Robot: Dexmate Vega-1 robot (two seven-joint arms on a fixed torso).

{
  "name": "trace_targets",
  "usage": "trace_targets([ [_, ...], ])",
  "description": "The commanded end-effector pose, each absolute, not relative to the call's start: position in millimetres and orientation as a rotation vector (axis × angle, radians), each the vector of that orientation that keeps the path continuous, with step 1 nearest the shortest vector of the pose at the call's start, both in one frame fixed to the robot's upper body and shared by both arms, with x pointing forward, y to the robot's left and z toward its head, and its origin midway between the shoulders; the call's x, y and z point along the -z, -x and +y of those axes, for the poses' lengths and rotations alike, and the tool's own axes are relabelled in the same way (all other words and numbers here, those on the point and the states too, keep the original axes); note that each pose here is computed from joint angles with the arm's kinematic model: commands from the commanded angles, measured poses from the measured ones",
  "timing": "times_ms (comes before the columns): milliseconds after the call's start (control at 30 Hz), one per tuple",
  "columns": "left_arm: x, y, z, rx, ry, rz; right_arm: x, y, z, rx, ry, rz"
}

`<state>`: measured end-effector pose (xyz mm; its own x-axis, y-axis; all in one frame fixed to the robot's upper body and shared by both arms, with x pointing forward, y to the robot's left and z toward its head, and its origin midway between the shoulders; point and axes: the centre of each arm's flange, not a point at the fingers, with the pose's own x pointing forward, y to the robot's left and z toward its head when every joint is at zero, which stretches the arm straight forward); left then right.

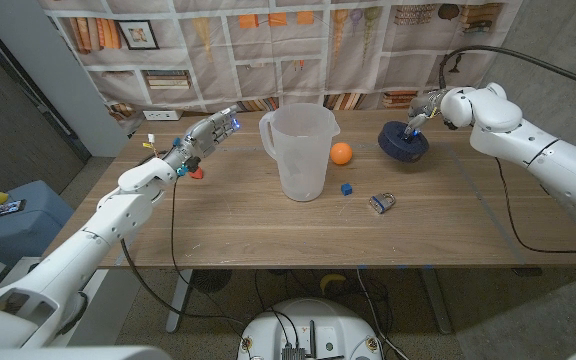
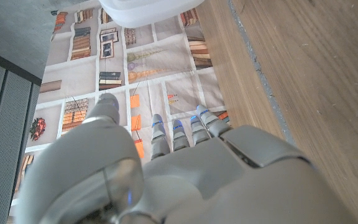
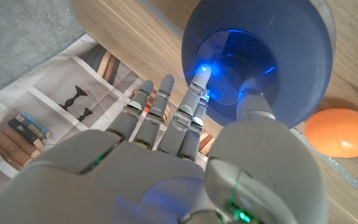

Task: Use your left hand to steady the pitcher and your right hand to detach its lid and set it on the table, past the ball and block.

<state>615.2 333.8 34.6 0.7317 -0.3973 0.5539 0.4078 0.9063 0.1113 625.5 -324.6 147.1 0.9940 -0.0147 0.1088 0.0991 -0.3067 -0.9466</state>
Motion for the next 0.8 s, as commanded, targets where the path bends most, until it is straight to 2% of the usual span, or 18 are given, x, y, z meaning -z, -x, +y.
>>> trace_targets([
  [33, -23, -616, 331, 0.392, 0.068, -0.603, -128, -639, -320, 0.098, 1.913, -0.001],
  [800, -13, -613, 325, 0.316, 0.095, -0.626, -111, -650, -307, 0.098, 1.927, 0.045],
])
